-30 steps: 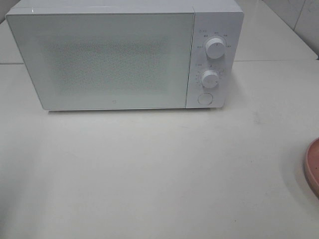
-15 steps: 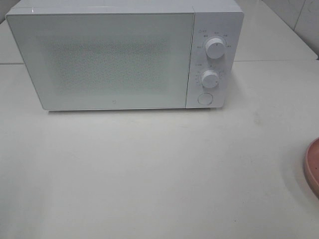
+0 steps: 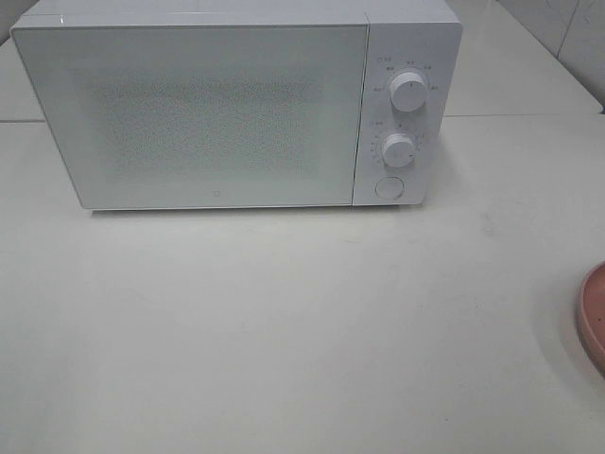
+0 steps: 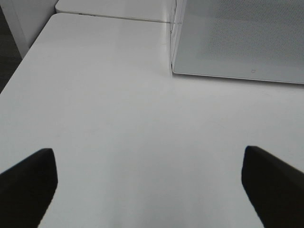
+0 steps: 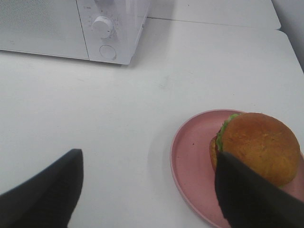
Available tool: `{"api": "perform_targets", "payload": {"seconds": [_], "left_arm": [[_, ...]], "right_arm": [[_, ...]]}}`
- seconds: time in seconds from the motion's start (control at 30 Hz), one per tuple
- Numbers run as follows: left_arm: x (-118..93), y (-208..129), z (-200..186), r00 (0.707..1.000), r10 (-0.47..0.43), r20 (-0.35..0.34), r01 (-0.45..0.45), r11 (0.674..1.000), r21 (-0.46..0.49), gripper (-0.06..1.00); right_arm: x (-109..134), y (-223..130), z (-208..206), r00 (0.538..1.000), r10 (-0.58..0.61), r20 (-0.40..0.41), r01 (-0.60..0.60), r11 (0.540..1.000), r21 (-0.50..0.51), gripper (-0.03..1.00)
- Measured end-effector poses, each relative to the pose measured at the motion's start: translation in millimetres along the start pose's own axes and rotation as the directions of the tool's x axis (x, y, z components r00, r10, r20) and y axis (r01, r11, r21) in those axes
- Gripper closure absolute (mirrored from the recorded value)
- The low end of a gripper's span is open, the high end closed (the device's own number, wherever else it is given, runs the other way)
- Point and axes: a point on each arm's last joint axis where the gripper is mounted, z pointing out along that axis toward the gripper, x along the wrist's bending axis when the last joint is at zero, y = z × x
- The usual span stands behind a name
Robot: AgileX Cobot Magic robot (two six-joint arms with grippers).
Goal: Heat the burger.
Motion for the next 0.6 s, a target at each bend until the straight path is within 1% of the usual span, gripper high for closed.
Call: {"api": "perform_targets", "payload": {"seconds": [0.6], "left_arm": [[0.0,0.0,0.0,1.000,0.000,0.000,0.000,1.000,0.000,-0.03]], "right_arm": [[0.0,0.0,0.0,1.000,0.000,0.000,0.000,1.000,0.000,0.23]]}}
